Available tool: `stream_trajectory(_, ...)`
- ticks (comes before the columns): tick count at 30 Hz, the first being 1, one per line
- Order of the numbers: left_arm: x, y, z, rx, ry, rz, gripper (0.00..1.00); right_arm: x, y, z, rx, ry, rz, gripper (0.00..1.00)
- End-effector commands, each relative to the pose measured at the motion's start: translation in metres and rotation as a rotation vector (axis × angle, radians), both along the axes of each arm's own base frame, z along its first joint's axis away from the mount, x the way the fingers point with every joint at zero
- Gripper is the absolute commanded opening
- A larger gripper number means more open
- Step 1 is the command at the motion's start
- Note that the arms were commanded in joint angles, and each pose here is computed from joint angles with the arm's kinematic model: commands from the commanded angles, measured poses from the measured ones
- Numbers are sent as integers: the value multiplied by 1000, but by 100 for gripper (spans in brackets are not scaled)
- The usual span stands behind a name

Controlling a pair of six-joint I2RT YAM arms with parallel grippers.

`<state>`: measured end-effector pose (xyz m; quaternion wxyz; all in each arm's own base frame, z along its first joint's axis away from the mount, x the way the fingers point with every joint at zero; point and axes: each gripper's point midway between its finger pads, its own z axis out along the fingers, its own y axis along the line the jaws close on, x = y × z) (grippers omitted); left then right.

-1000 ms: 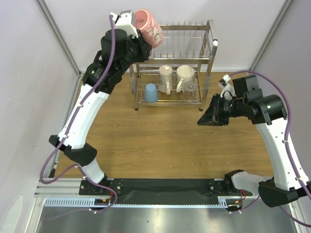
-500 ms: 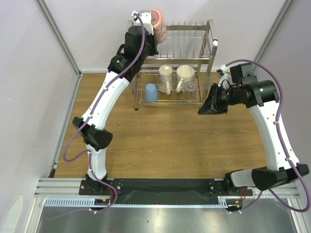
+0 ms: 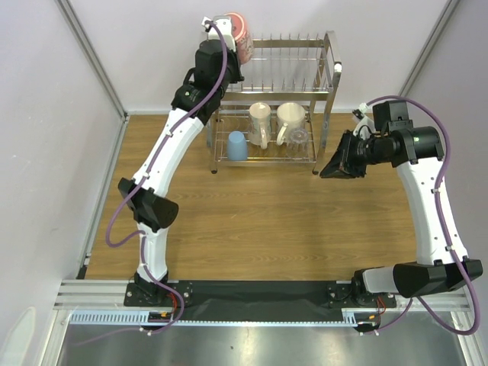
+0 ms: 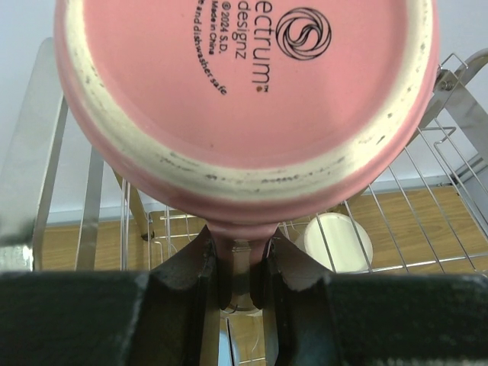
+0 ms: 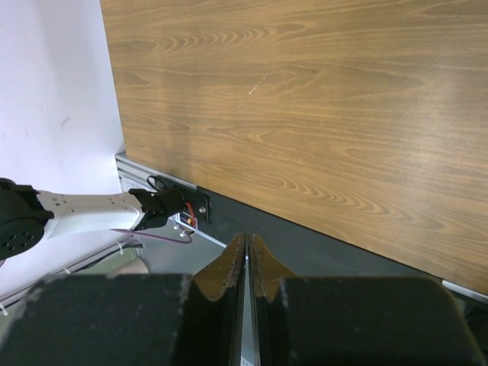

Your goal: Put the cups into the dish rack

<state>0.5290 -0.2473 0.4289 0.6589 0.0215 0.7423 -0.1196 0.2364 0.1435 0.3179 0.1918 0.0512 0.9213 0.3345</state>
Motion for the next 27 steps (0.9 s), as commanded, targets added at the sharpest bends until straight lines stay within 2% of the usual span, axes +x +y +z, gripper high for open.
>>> stream_trajectory(1, -9, 9, 78, -130, -208, 34, 0, -30, -6, -2, -4, 92, 9, 10)
stream_trajectory(10, -6, 14, 67, -129, -177, 83, 0, -25, -11, -1, -12, 76, -1, 9)
stream_trajectory(27, 6, -4, 28, -104, -110, 89, 0, -15, -24, -1, -37, 60, -12, 9)
